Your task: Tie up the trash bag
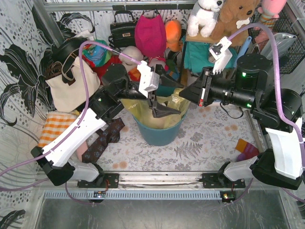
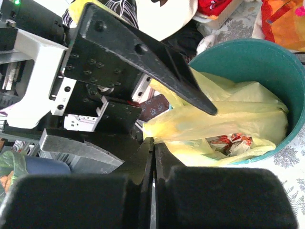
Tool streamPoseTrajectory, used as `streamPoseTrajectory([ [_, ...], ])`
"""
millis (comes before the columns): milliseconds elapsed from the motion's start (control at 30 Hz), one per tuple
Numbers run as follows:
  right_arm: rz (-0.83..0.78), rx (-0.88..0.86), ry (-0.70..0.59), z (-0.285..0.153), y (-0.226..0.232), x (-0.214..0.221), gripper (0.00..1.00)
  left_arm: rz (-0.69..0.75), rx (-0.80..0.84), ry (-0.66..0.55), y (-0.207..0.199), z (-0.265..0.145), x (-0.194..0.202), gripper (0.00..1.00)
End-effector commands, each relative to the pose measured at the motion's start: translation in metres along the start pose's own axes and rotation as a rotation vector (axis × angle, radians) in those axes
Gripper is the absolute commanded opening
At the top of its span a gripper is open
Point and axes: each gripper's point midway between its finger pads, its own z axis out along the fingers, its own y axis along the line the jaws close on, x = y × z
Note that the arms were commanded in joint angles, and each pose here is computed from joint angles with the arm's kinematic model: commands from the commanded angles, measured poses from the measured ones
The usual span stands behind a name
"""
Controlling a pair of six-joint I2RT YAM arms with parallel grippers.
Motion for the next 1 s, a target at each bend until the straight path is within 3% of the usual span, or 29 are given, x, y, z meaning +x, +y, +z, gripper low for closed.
streamPoseTrajectory([
  [0,0.011,-0.056,-0.014,-0.002,0.011,-0.002,0.0,0.049,0.056,-0.081,-0.003,0.007,-0.012,0.97],
  [133,0.003,-0.071,-0.021,0.0,0.014,-0.005,0.0,0.037,0.095,-0.106,-0.004,0.013,-0.013,0.9],
  [200,-0.002,-0.077,-0.032,-0.001,0.016,-0.008,0.0,0.017,0.119,-0.094,-0.004,0.016,-0.007,0.79],
  [267,-0.007,-0.081,-0.043,-0.002,0.017,-0.011,0.0,-0.004,0.132,-0.076,-0.003,0.019,0.002,0.55],
  [467,-0.013,-0.084,-0.07,-0.004,0.018,-0.017,0.0,-0.053,0.154,-0.044,-0.005,0.02,0.02,0.22],
  [967,-0.029,-0.06,-0.156,-0.012,0.015,-0.032,0.0,-0.186,0.096,0.052,-0.013,0.013,0.091,0.15],
])
